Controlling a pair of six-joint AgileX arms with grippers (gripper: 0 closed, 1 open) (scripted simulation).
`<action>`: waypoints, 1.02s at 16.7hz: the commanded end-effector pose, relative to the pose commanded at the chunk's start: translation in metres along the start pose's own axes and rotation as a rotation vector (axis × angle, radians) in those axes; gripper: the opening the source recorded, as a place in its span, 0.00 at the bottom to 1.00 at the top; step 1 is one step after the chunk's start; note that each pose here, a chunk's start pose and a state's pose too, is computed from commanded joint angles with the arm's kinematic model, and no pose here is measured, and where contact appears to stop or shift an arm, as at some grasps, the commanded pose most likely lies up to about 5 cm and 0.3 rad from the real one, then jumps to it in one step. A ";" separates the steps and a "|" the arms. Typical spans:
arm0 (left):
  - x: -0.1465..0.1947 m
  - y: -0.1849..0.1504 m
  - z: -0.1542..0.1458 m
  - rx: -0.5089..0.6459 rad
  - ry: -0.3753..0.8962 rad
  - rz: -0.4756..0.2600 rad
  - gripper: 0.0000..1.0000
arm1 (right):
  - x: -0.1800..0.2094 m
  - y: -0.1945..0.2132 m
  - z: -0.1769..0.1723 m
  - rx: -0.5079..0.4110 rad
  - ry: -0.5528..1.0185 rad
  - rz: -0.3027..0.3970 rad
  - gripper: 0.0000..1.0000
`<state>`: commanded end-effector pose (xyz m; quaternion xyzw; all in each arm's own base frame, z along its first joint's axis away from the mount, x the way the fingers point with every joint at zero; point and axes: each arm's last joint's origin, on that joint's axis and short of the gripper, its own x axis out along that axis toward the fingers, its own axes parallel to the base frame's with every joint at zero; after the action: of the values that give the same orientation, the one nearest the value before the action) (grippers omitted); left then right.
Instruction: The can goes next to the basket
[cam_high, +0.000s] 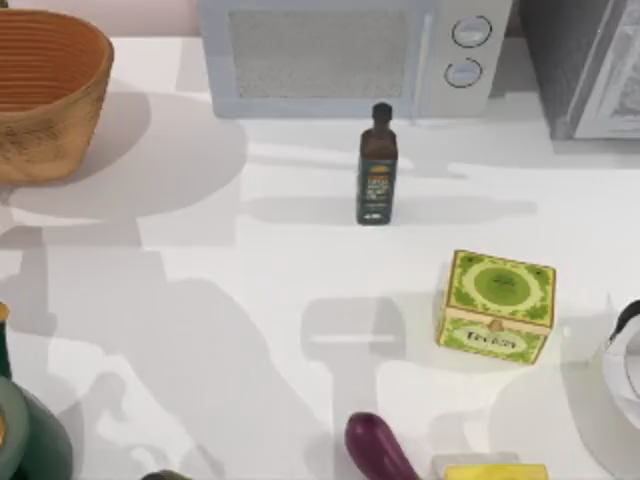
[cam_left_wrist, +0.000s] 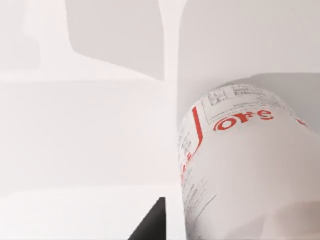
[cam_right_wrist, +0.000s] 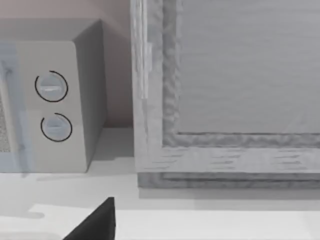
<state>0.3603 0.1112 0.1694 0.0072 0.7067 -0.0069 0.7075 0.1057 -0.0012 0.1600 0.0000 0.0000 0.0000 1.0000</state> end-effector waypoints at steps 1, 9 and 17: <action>0.000 0.000 0.000 0.000 0.000 0.000 0.98 | 0.000 0.000 0.000 0.000 0.000 0.000 1.00; 0.000 0.000 0.000 0.000 0.000 0.000 1.00 | 0.000 0.000 0.000 0.000 0.000 0.000 1.00; -0.013 0.003 -0.005 0.004 0.056 -0.006 1.00 | 0.000 0.000 0.000 0.000 0.000 0.000 1.00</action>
<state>0.3550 0.1146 0.1828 0.0068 0.7263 -0.0101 0.6873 0.1057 -0.0012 0.1600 0.0000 0.0000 0.0000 1.0000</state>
